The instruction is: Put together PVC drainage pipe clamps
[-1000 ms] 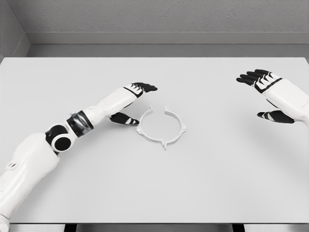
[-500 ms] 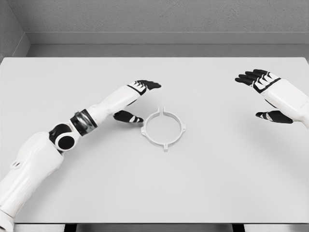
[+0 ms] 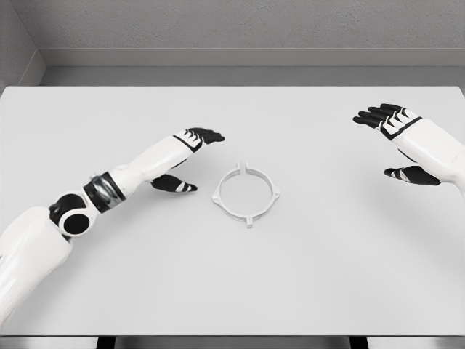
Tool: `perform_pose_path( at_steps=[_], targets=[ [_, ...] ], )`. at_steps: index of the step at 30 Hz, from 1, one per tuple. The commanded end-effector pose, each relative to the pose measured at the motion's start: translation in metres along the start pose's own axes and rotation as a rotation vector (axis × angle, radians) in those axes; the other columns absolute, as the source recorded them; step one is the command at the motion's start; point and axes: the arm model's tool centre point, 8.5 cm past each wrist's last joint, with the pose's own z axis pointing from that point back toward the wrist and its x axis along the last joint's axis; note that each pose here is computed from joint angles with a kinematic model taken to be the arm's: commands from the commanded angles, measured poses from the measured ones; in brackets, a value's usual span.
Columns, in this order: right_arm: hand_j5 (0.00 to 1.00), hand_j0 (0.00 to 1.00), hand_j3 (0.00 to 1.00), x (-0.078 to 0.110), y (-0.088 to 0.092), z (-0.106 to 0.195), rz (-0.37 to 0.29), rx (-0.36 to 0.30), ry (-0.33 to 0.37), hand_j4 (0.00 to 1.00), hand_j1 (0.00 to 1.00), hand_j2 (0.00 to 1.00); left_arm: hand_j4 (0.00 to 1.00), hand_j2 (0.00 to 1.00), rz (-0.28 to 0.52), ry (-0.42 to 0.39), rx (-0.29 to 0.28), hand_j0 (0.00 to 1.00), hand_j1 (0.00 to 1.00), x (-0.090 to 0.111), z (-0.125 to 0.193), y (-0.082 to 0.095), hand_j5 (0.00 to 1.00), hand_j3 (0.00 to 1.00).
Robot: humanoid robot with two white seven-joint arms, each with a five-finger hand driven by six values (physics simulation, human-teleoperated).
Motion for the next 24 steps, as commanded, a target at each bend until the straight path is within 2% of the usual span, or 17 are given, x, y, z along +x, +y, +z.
perform_pose_path(
  at_steps=[1,11,24],
  targets=[
    [1.0,1.0,1.0,0.0,-0.001,0.0,-0.004,-0.005,0.0,1.0,1.0,1.0,1.0,1.0,0.001,-0.006,0.005,1.0,1.0,0.002,-0.001,0.001,1.0,1.0],
    [1.0,1.0,1.0,0.0,-0.001,0.0,-0.004,-0.005,0.0,1.0,1.0,1.0,1.0,1.0,0.01,-0.025,-0.027,1.0,1.0,0.008,-0.007,-0.012,1.0,1.0],
    [1.0,1.0,1.0,0.0,-0.002,0.0,-0.005,-0.007,-0.002,1.0,1.0,1.0,1.0,1.0,0.042,-0.056,-0.008,1.0,1.0,0.02,-0.024,-0.022,1.0,1.0]
  ],
)
